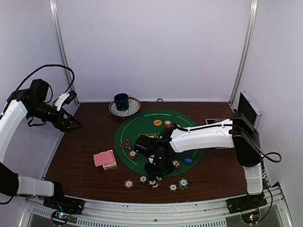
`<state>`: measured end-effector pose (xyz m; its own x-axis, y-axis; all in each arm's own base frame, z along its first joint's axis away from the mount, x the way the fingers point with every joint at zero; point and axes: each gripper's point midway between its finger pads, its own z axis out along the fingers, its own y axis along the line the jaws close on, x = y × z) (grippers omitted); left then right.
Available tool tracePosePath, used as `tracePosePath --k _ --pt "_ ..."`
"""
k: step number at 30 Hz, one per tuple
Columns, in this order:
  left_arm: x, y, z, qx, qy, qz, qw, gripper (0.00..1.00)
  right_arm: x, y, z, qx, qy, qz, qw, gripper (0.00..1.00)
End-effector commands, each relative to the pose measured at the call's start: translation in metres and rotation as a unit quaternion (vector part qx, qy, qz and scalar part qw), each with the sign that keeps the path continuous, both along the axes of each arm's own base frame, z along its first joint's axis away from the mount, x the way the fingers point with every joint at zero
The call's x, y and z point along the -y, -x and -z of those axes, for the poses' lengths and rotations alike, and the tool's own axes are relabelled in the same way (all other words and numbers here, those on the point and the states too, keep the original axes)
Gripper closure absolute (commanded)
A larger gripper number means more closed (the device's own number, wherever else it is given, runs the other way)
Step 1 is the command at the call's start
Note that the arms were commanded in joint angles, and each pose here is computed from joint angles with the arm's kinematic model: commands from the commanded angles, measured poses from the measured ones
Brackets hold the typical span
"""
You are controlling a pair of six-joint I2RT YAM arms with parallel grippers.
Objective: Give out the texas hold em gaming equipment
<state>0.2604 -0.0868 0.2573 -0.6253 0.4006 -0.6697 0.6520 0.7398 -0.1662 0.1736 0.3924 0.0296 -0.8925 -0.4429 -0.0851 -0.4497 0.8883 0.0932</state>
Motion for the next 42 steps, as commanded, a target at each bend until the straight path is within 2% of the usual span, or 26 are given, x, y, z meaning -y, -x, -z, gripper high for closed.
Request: tracePosePath --k 1,12,17,25,30,34,42 --pt "0.002 0.002 -0.007 0.014 0.007 0.007 1.000 0.02 0.028 -0.009 0.008 0.030 0.064 0.002 0.997 0.42" --pt "0.002 0.002 -0.008 0.011 0.011 0.004 1.000 0.02 0.025 -0.008 -0.005 0.038 0.051 -0.016 0.998 0.38" --pt "0.002 0.002 -0.007 0.010 0.009 0.003 1.000 0.02 0.032 0.002 0.006 0.028 0.062 -0.021 0.997 0.38" --pt "0.002 0.001 -0.008 0.010 0.010 0.004 1.000 0.03 0.038 0.016 0.016 0.027 0.076 -0.045 0.996 0.39" --pt "0.003 0.001 -0.007 0.006 0.014 0.002 1.000 0.02 0.047 0.011 0.014 0.041 0.095 -0.054 0.993 0.45" --pt "0.002 0.002 -0.007 0.008 0.012 0.001 1.000 0.02 0.052 0.005 0.007 0.060 0.110 -0.062 0.990 0.45" --pt "0.003 0.000 -0.008 0.006 0.017 0.002 1.000 0.02 0.060 0.014 0.015 0.039 0.114 -0.062 0.991 0.34"
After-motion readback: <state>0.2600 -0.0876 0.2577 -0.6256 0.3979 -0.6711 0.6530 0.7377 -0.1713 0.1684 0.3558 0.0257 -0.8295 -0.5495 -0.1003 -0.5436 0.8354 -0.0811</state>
